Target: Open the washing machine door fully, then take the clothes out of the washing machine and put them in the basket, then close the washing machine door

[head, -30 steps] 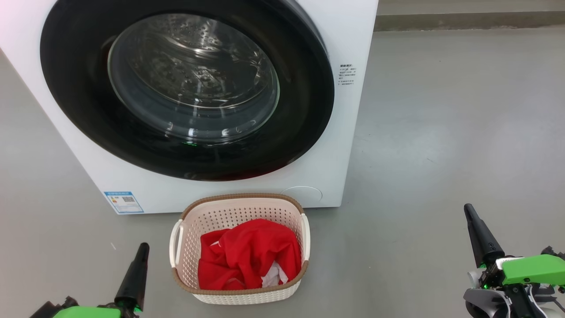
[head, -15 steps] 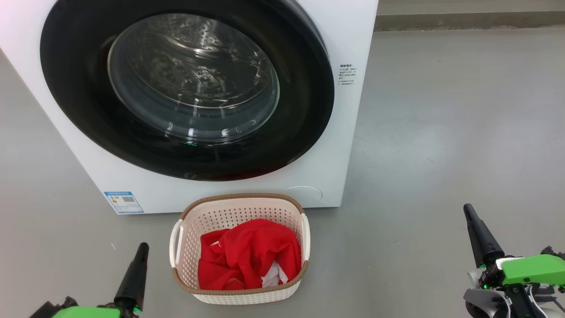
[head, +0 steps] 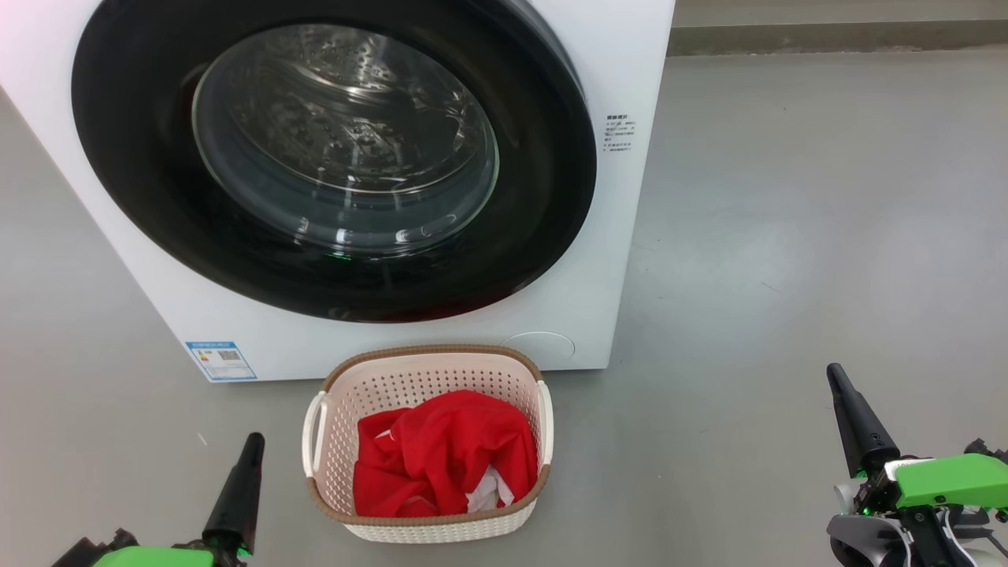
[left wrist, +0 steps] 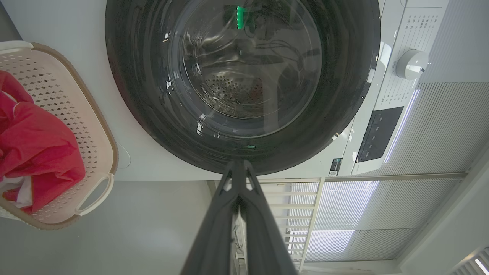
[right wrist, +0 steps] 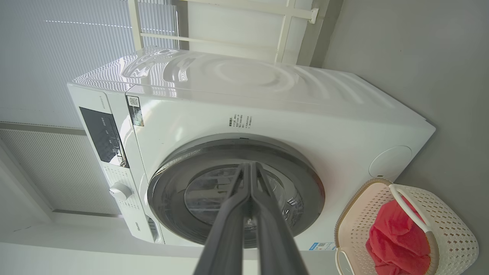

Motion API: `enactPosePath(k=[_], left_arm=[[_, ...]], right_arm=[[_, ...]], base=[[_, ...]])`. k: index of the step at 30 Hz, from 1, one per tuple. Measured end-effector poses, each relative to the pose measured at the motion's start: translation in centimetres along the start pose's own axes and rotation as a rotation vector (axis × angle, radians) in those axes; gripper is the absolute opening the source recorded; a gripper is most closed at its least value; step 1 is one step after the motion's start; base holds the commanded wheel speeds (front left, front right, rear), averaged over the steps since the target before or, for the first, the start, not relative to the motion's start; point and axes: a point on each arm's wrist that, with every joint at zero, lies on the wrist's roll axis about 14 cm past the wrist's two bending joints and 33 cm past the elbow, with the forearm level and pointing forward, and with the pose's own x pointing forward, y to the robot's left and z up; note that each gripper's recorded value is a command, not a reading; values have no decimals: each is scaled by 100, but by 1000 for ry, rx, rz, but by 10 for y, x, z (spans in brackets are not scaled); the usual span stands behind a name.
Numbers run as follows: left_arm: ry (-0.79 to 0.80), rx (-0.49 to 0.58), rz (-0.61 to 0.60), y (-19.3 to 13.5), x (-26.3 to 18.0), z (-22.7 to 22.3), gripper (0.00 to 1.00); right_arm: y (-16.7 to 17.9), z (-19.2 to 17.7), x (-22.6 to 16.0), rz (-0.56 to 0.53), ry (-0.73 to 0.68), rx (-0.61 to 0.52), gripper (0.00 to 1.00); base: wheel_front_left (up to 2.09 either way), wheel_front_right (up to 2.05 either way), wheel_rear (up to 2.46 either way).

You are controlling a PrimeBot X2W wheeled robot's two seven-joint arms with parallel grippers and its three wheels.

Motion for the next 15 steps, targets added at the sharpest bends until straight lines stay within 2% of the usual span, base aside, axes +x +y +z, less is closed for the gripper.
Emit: enactPosePath(k=[15], left_arm=[[2,-1,0,0,0,0,0]], right_arm=[[0,0,0,0,-1,0,0]], base=[[0,0,0]])
